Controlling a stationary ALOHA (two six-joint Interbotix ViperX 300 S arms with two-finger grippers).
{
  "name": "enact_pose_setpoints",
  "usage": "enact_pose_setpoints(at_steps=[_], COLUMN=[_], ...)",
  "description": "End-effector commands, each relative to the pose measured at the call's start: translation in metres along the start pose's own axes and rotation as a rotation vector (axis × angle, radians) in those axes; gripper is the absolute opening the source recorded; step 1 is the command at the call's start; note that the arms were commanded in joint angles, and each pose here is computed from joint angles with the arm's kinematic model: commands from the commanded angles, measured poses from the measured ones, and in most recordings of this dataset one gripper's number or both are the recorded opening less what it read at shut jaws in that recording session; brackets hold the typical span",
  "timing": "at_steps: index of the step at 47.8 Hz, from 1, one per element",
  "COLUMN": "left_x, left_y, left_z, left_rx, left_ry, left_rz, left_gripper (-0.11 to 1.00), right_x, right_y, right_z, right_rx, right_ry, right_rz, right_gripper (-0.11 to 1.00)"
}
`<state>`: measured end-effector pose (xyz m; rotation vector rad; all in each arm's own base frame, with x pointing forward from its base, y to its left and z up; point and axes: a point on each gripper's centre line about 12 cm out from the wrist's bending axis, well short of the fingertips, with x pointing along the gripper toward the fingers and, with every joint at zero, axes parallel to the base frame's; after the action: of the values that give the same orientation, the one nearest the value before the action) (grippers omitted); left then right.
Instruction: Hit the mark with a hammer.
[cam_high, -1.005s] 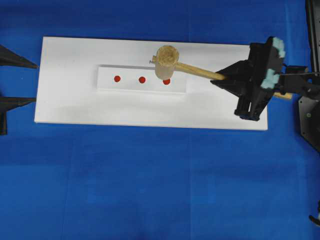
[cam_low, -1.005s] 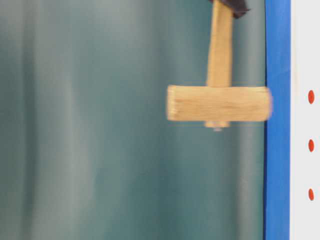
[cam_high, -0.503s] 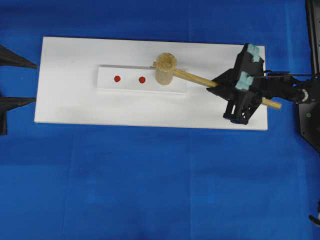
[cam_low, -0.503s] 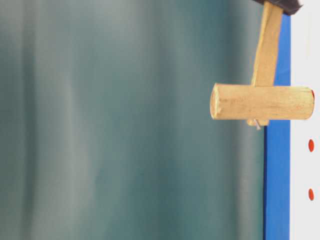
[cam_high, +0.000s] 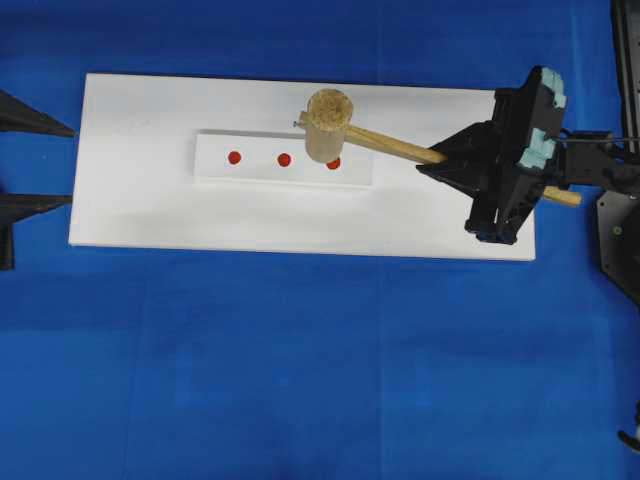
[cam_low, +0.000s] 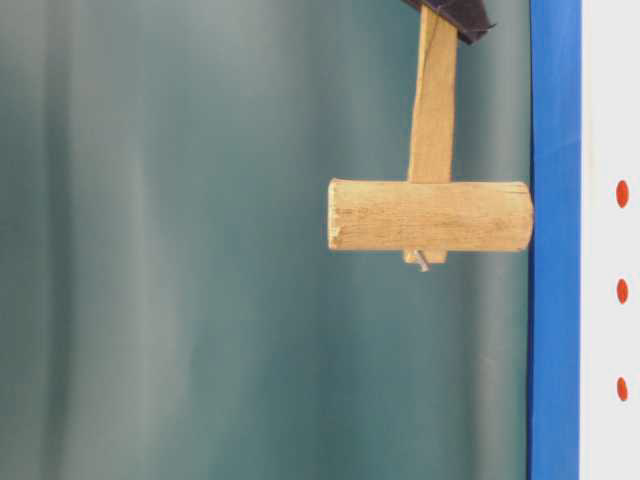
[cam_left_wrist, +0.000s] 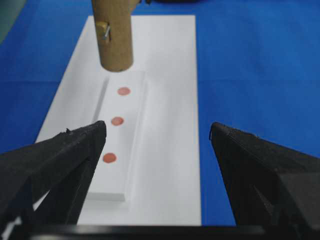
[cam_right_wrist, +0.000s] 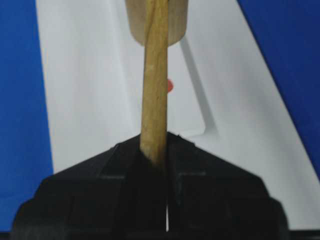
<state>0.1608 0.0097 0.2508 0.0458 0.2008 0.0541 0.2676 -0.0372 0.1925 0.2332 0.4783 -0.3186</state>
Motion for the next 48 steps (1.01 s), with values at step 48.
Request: enact_pose_setpoints(at_steps=[48], left_x=[0.004], left_y=[0.01], left_z=[-0.005], left_rx=[-0.052], left_ry=[0.027], left_rz=[0.062], left_gripper=[0.83], right_x=[0.098], right_y=[0.053], right_z=[0.084], right_rx=[-0.062], right_ry=[-0.036], right_rz=[0.075], right_gripper=[0.02])
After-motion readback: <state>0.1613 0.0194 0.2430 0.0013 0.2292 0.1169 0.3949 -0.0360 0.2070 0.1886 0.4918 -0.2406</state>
